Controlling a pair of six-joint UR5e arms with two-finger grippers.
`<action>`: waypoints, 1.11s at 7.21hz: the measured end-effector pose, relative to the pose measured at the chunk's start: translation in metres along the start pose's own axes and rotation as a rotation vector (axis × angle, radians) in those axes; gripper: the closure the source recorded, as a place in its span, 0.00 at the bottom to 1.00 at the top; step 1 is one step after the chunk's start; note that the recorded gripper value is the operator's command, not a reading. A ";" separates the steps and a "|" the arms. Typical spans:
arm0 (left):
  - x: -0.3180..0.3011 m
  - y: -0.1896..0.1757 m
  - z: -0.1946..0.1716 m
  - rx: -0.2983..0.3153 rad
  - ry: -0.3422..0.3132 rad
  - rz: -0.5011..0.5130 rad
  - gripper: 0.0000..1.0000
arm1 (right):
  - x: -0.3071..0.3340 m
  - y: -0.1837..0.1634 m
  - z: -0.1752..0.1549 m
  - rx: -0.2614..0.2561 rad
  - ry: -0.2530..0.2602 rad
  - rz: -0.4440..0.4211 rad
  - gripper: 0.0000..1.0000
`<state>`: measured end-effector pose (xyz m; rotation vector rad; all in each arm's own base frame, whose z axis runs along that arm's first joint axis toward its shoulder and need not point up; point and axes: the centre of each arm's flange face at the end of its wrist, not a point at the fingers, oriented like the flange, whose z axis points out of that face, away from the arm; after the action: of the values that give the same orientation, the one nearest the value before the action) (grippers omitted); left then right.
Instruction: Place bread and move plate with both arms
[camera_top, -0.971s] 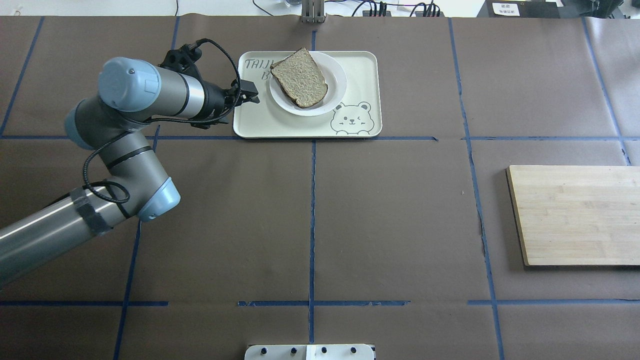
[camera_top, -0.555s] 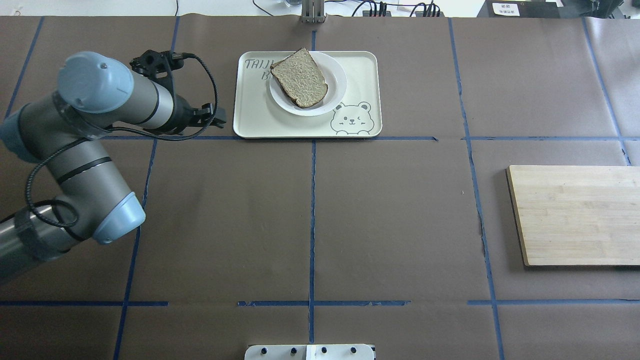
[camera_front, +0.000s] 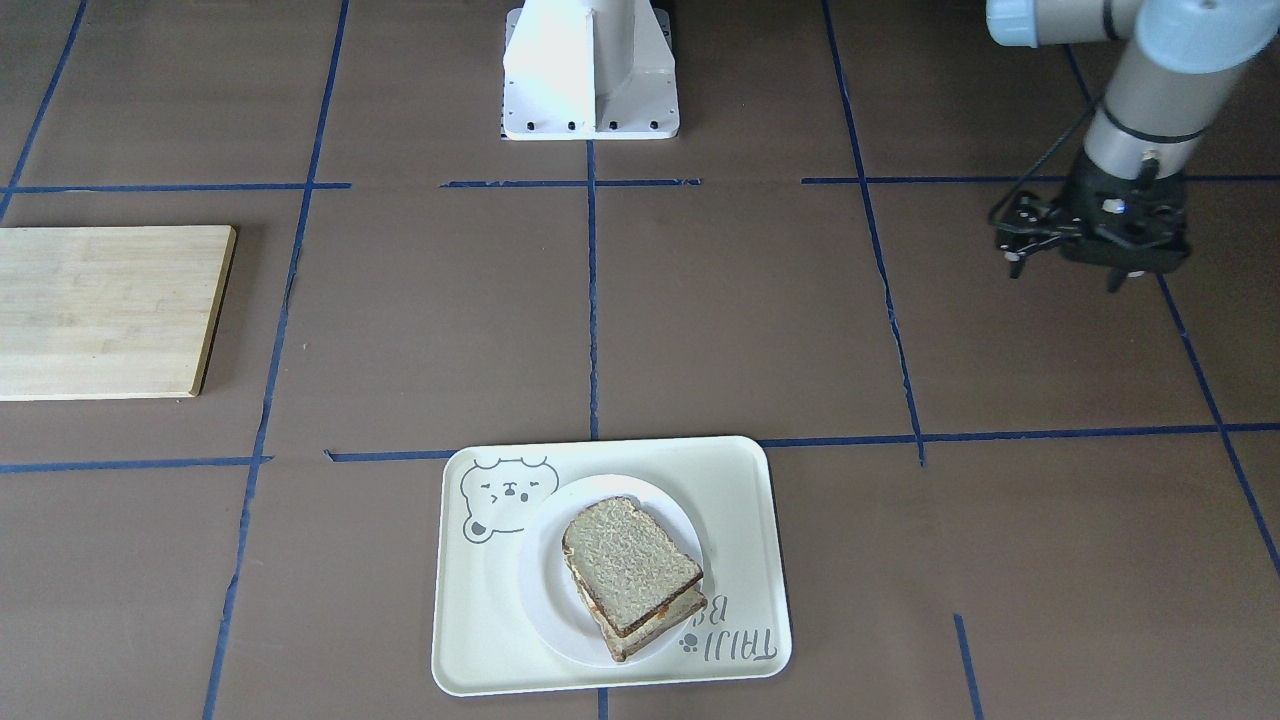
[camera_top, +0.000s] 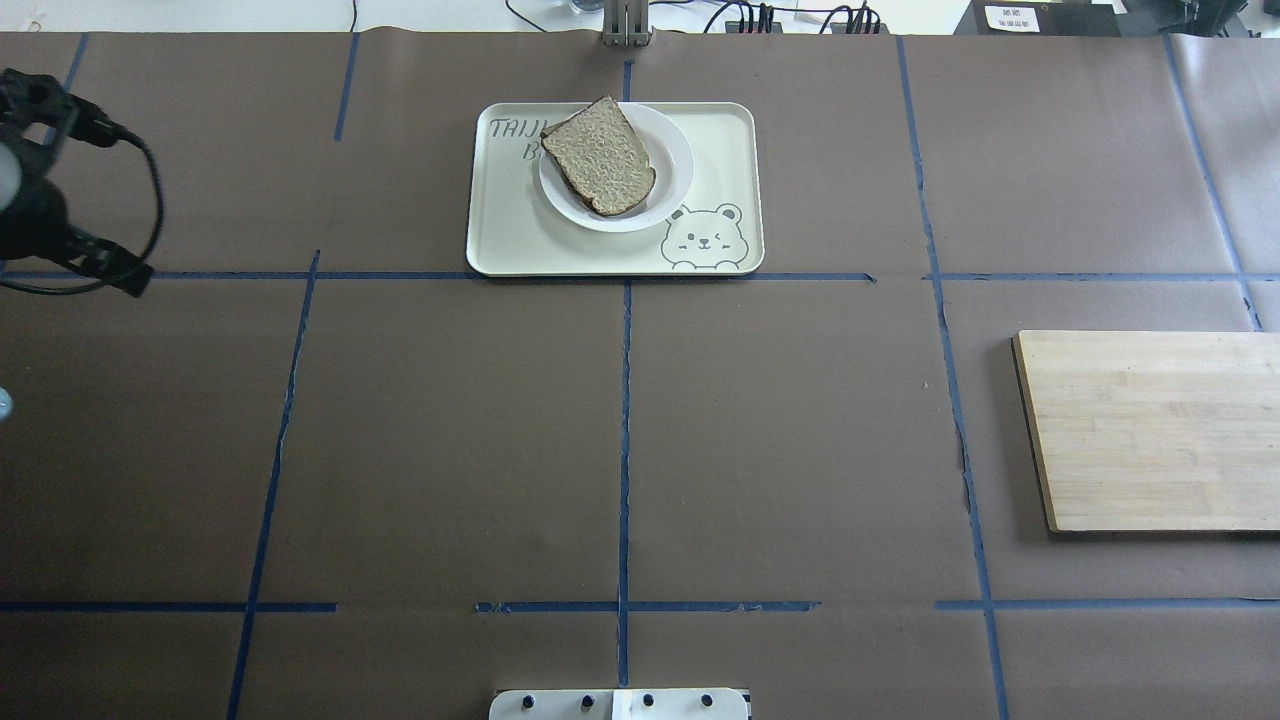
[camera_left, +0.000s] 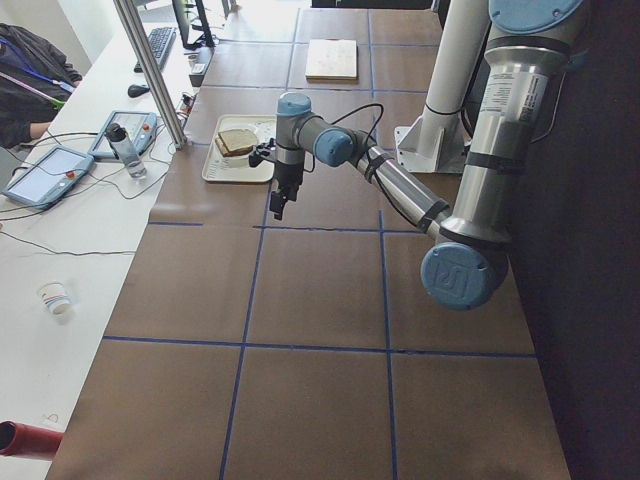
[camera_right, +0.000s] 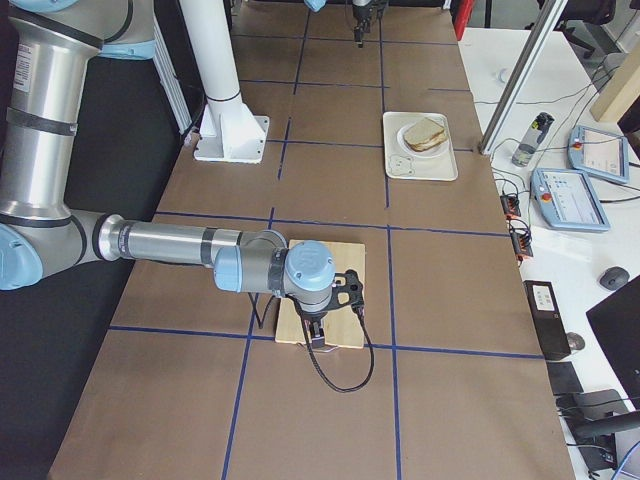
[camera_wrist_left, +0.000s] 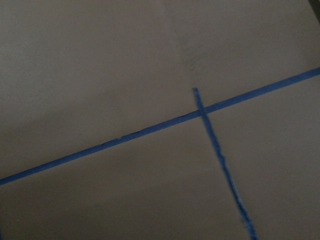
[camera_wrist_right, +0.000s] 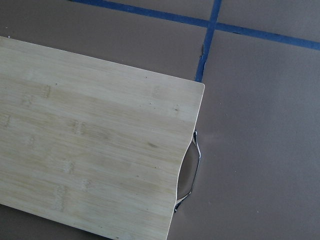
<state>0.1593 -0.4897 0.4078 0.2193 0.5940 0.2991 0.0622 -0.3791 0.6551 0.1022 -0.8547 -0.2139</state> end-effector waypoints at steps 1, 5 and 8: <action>-0.062 0.023 -0.003 -0.024 0.023 -0.007 0.00 | 0.000 -0.001 0.000 0.000 0.000 -0.001 0.00; -0.206 0.137 0.032 -0.141 0.076 -0.109 0.00 | 0.000 -0.001 0.000 0.001 0.000 -0.002 0.00; -0.234 0.168 0.050 -0.176 0.117 -0.186 0.00 | 0.001 0.000 0.000 -0.001 0.001 0.000 0.00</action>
<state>-0.0313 -0.4175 0.6172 -0.0240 0.6949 0.1834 0.0623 -0.3791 0.6558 0.1013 -0.8535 -0.2143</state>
